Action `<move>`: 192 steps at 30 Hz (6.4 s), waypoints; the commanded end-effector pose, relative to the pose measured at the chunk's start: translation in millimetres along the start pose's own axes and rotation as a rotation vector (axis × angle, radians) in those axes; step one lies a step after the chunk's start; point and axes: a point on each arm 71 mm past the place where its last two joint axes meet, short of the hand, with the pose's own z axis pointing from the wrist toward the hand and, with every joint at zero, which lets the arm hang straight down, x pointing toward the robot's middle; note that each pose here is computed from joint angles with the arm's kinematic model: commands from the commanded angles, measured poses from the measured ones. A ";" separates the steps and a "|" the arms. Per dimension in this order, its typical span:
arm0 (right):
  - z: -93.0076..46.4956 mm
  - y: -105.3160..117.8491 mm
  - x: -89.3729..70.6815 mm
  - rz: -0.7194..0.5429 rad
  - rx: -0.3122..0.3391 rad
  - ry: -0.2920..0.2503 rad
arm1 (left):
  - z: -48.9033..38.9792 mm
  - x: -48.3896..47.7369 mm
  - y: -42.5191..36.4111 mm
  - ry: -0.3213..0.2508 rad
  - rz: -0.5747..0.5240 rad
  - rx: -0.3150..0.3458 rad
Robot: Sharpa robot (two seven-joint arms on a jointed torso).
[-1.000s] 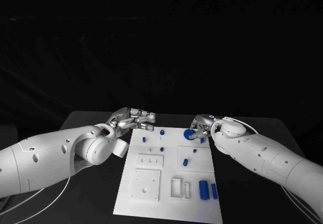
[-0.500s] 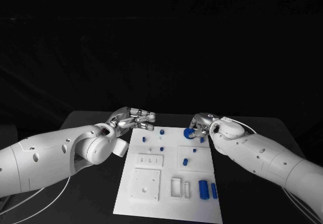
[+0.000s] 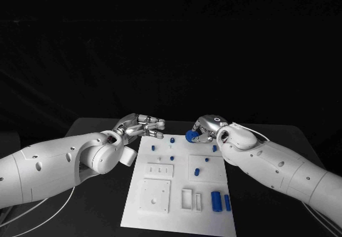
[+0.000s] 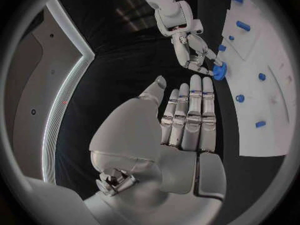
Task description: Assemble the parts on the task board
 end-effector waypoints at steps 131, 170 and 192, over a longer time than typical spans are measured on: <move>-3.4 42.7 30.0 0.066 -0.038 -0.126 | 3.1 3.6 -1.4 0.007 -0.001 0.007; -51.7 -107.2 26.0 0.361 0.027 0.045 | -1.1 -9.6 6.9 -0.014 -0.001 -0.003; -51.5 -108.5 55.7 0.375 0.056 0.119 | -2.4 -4.5 7.0 0.016 -0.006 0.000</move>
